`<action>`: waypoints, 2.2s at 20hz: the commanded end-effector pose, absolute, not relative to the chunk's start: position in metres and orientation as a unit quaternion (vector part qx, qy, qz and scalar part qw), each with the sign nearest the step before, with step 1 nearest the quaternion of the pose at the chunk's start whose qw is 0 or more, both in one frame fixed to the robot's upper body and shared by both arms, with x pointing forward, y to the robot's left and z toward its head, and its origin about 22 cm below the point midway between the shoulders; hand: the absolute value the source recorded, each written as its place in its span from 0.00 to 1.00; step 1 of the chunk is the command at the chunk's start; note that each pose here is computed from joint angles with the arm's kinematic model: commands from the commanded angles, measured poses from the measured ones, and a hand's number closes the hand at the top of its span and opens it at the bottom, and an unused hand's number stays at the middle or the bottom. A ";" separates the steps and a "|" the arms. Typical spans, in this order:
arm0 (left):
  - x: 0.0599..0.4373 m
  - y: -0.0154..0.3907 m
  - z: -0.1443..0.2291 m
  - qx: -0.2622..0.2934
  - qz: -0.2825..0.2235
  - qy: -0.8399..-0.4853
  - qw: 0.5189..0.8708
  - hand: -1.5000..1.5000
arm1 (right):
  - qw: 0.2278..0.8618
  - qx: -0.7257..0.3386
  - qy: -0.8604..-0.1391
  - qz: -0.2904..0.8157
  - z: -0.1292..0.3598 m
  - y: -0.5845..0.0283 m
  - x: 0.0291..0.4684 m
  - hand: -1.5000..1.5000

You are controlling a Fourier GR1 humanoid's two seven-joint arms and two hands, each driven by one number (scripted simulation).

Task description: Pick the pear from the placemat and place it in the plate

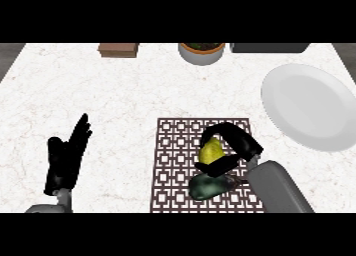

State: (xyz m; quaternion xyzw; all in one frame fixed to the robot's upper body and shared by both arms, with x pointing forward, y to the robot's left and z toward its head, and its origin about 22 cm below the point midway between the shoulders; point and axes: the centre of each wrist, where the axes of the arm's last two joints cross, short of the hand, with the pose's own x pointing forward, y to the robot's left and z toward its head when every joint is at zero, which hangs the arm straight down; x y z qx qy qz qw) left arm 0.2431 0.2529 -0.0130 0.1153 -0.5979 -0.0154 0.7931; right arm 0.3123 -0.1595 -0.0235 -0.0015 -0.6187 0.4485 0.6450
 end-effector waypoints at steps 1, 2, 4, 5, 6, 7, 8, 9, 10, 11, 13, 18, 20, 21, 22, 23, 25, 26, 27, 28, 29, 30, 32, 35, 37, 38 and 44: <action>0.259 0.253 -0.001 0.115 -0.012 -0.605 0.787 0.50 | 0.638 -0.035 -0.632 0.440 -0.038 -0.164 0.313 1.00; 0.253 0.259 -0.022 0.123 -0.013 -0.597 0.792 0.50 | 0.641 -0.057 -0.633 0.431 -0.045 -0.159 0.294 1.00; 0.237 0.248 0.010 0.106 -0.017 -0.604 0.790 0.50 | 0.652 -0.087 -0.634 0.406 -0.030 -0.155 0.307 1.00; 0.249 0.258 -0.009 0.120 -0.014 -0.602 0.789 0.50 | 0.652 -0.133 -0.623 0.411 -0.022 -0.175 0.314 1.00; 0.258 0.244 0.002 0.112 -0.024 -0.604 0.789 0.50 | 0.644 -0.175 -0.618 0.416 -0.006 -0.184 0.342 1.00; 0.246 0.252 -0.007 0.121 -0.021 -0.601 0.790 0.50 | 0.646 -0.214 -0.602 0.418 0.017 -0.194 0.352 1.00; 0.254 0.241 -0.004 0.106 -0.021 -0.598 0.794 0.50 | 0.634 -0.257 -0.592 0.426 0.008 -0.195 0.350 1.00; 0.250 0.247 -0.007 0.115 -0.017 -0.601 0.791 0.50 | 0.633 -0.301 -0.570 0.429 0.015 -0.204 0.360 1.00; 0.258 0.245 -0.002 0.114 -0.018 -0.603 0.790 0.50 | 0.622 -0.340 -0.558 0.431 0.016 -0.206 0.362 1.00; 0.246 0.245 -0.011 0.113 -0.018 -0.602 0.790 0.50 | 0.611 -0.374 -0.560 0.416 0.034 -0.203 0.372 1.00; 0.251 0.256 -0.003 0.116 -0.016 -0.599 0.792 0.50 | 0.594 -0.402 -0.569 0.402 0.048 -0.200 0.378 1.00; 0.244 0.246 -0.012 0.114 -0.008 -0.598 0.794 0.50 | 0.550 -0.426 -0.630 0.345 0.098 -0.183 0.374 1.00; 0.246 0.247 -0.013 0.116 -0.005 -0.590 0.799 0.50 | 0.527 -0.471 -0.645 0.290 0.091 -0.210 0.363 1.00; 0.248 0.248 -0.013 0.131 -0.014 -0.597 0.792 0.50 | 0.515 -0.490 -0.646 0.278 0.130 -0.200 0.374 1.00; 0.247 0.253 -0.011 0.122 -0.006 -0.597 0.793 0.50 | 0.518 -0.507 -0.637 0.264 0.125 -0.199 0.370 1.00; 0.244 0.260 -0.017 0.123 -0.014 -0.597 0.792 0.50 | 0.515 -0.523 -0.635 0.240 0.132 -0.226 0.372 1.00; 0.243 0.258 -0.015 0.123 -0.012 -0.598 0.792 0.50 | 0.528 -0.529 -0.620 0.240 0.128 -0.207 0.349 1.00; 0.241 0.254 -0.019 0.117 -0.006 -0.598 0.793 0.50 | 0.534 -0.532 -0.617 0.226 0.138 -0.248 0.358 1.00; 0.248 0.261 -0.017 0.119 -0.012 -0.601 0.790 0.50 | 0.536 -0.540 -0.612 0.215 0.145 -0.246 0.358 1.00; 0.247 0.260 -0.005 0.119 -0.017 -0.600 0.791 0.50 | 0.548 -0.542 -0.602 0.207 0.130 -0.259 0.360 1.00; 0.242 0.255 -0.018 0.119 -0.015 -0.601 0.790 0.50 | 0.567 -0.533 -0.594 0.205 0.137 -0.260 0.355 1.00; 0.245 0.248 -0.004 0.115 -0.019 -0.601 0.790 0.50 | 0.556 -0.545 -0.597 0.195 0.138 -0.255 0.365 1.00; 0.239 0.251 -0.011 0.113 -0.015 -0.597 0.794 0.50 | 0.571 -0.539 -0.591 0.188 0.150 -0.283 0.379 1.00; 0.253 0.264 -0.003 0.105 -0.022 -0.592 0.798 0.50 | 0.579 -0.550 -0.574 0.181 0.136 -0.296 0.382 1.00; 0.245 0.260 -0.028 0.115 -0.018 -0.604 0.789 0.50 | 0.584 -0.545 -0.569 0.192 0.116 -0.311 0.385 1.00; 0.246 0.245 -0.002 0.107 -0.015 -0.600 0.793 0.50 | 0.590 -0.555 -0.552 0.199 0.118 -0.318 0.392 1.00; 0.252 0.242 -0.008 0.106 -0.020 -0.595 0.796 0.50 | 0.616 -0.548 -0.519 0.223 0.104 -0.331 0.410 1.00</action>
